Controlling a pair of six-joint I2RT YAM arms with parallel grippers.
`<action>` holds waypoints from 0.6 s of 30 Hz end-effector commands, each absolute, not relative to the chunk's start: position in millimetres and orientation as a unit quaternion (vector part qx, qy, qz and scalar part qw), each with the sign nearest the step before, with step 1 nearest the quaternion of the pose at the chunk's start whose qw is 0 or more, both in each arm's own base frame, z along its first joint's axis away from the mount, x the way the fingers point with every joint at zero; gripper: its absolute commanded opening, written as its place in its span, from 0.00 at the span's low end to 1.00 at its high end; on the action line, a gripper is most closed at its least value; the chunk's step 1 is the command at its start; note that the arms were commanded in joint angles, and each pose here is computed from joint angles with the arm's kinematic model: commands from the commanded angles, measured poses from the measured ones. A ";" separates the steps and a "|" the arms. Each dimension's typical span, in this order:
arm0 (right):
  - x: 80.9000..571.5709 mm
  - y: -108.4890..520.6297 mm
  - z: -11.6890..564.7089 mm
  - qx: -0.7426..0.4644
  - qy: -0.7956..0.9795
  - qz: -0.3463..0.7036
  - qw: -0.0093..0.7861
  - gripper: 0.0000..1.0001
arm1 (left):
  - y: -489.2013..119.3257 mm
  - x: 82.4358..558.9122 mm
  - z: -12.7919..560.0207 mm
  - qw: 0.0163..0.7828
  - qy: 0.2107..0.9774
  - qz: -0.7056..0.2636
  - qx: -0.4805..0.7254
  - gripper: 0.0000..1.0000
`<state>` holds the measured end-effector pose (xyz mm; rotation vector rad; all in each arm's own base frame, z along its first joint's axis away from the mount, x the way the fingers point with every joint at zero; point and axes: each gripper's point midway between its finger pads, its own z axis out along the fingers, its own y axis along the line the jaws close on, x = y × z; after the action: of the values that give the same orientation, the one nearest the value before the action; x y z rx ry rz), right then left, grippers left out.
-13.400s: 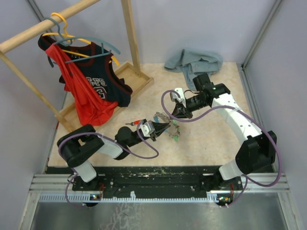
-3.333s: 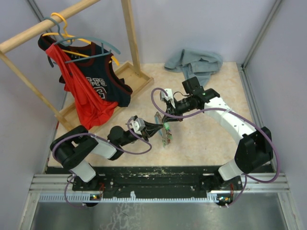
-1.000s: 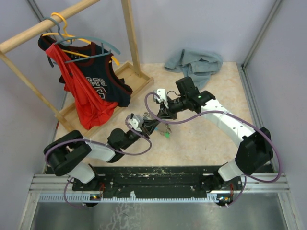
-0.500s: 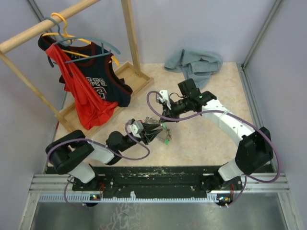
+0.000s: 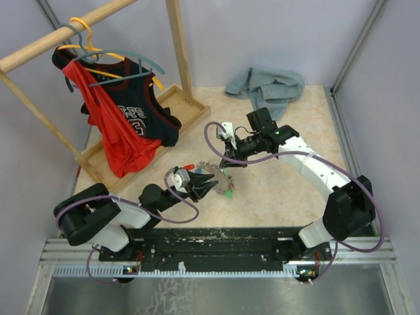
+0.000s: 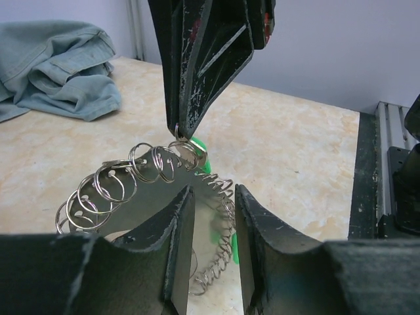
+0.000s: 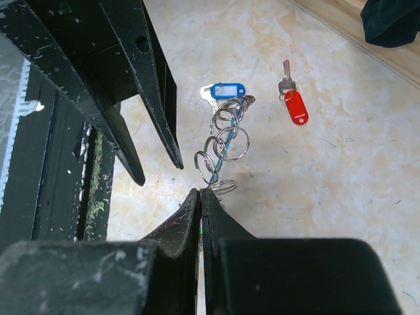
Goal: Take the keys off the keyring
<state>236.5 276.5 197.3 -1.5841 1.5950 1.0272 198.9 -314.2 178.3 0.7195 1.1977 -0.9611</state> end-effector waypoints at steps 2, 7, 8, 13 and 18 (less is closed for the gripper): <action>234.0 281.2 233.9 -0.607 0.566 0.410 0.378 0.00 | -298.7 190.6 245.9 0.720 0.442 -0.476 0.244 0.35; 233.2 282.3 236.0 -0.600 0.567 0.417 0.379 0.00 | -301.6 193.1 246.4 0.711 0.451 -0.489 0.229 0.28; 233.4 282.3 236.8 -0.598 0.568 0.418 0.380 0.00 | -301.7 193.5 246.6 0.710 0.453 -0.490 0.226 0.28; 233.9 284.5 239.8 -0.585 0.575 0.427 0.381 0.00 | -305.5 197.0 245.8 0.725 0.459 -0.458 0.232 0.27; 235.0 288.1 245.6 -0.562 0.587 0.443 0.379 0.00 | -307.4 207.0 249.1 0.750 0.461 -0.411 0.238 0.27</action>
<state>236.5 281.0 207.9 -1.4911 1.6136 1.0898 199.7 -318.1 190.4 0.6246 1.2088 -0.9657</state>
